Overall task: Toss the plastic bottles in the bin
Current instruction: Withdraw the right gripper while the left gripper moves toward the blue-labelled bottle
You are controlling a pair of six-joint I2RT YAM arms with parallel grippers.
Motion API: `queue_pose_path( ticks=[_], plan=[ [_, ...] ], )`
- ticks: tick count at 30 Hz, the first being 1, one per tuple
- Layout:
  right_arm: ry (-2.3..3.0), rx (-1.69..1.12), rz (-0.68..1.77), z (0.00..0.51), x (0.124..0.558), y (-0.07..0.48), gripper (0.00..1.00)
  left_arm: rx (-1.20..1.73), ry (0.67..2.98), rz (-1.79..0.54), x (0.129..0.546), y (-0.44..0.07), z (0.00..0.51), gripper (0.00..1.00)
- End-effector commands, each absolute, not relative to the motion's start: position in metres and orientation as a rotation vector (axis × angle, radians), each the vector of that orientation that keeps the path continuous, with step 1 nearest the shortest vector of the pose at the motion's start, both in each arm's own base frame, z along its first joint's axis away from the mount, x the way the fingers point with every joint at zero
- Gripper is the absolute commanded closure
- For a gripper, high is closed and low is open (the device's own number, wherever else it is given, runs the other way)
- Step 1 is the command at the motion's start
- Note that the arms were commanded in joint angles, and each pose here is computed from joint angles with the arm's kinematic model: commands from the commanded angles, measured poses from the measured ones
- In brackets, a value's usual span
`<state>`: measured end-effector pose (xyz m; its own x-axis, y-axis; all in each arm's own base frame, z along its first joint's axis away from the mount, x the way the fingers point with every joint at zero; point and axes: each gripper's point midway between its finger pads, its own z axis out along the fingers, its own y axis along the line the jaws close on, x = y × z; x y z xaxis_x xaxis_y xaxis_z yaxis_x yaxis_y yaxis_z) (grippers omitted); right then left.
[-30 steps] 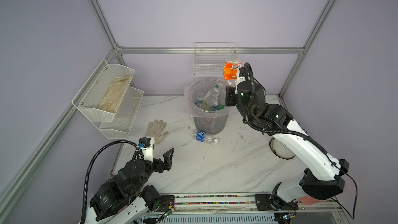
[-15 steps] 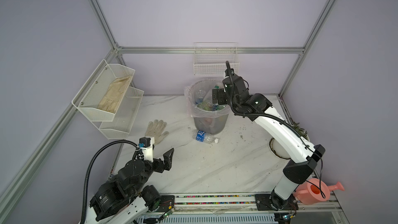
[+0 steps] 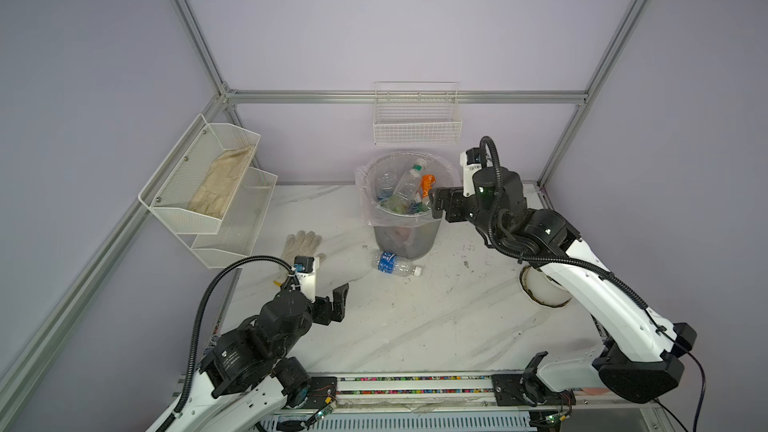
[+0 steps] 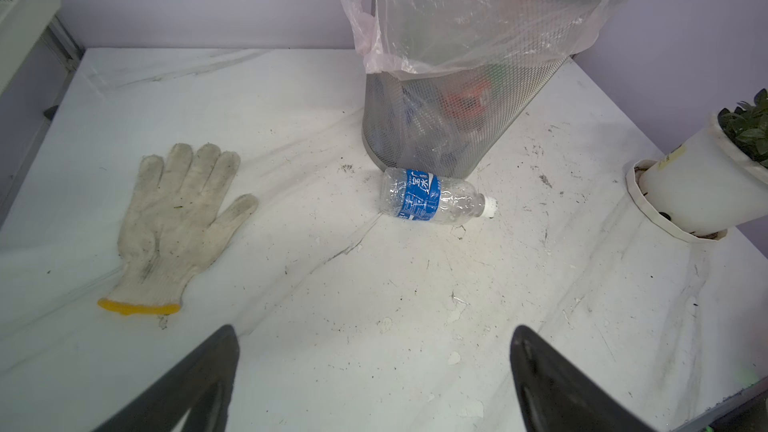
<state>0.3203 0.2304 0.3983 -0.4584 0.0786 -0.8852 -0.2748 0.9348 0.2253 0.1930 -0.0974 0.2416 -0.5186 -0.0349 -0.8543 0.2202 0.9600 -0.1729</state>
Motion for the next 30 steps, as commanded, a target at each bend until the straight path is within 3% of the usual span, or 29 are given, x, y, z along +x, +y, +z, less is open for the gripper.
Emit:
queue_pose_path(
  ticks=[1,15,26,30],
  plan=[
    [2.013,-0.125,0.442,0.389,0.307,0.222,0.02,0.093,2.145,-0.409,0.203,-0.121,0.220,0.00],
    [2.195,-0.006,0.525,0.267,0.279,0.211,0.03,0.114,2.199,-0.516,0.248,-0.178,0.193,0.00],
    [2.294,0.038,0.710,0.187,0.278,0.235,0.03,-0.137,2.186,-0.726,0.302,-0.158,0.174,0.00],
    [2.318,0.061,0.800,0.162,0.281,0.240,0.08,-0.269,2.164,-0.862,0.325,-0.146,0.159,0.00]
  ],
)
